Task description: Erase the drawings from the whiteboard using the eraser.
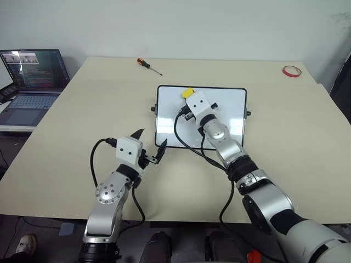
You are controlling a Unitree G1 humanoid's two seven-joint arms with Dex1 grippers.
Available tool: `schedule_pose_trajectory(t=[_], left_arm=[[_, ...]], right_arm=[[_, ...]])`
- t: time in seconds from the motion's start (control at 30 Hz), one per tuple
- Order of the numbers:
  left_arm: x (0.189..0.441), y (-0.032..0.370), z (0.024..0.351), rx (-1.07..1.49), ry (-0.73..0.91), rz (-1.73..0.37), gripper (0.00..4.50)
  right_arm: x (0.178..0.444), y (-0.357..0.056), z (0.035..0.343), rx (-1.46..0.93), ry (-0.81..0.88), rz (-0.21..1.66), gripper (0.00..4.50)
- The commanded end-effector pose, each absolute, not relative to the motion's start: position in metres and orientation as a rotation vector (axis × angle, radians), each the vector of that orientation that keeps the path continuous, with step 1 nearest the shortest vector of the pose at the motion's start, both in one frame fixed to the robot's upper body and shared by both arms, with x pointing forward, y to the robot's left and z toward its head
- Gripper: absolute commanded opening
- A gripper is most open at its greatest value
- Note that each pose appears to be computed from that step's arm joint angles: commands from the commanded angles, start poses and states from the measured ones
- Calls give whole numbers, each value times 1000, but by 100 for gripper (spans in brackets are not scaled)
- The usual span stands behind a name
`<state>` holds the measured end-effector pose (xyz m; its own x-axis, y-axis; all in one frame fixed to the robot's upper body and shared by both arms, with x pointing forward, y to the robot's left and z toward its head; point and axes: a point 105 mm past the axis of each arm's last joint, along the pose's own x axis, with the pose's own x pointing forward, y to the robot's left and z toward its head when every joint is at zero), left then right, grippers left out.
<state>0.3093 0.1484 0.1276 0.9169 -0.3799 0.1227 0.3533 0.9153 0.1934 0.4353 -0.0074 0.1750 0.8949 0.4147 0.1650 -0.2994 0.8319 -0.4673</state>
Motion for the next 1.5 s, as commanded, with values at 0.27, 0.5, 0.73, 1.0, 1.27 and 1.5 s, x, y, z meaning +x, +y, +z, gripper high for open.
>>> schedule_pose_trajectory(t=[0.27,0.5,0.73,1.0,1.27,1.5], left_arm=[[305,152,139,174,-206,-364,450],[301,154,137,173,-199,-356,450],[305,151,139,175,-207,-371,450],[304,143,140,169,-210,-407,450],[307,131,148,159,-225,-553,450],[308,99,157,148,-218,-843,450]], right_arm=[[401,30,109,-484,-36,739,120],[413,13,114,-479,-34,639,120],[431,-13,140,-444,-112,430,120],[406,-27,164,-387,-216,498,120],[349,-90,184,-334,-168,472,120],[315,-153,192,-313,-64,258,120]])
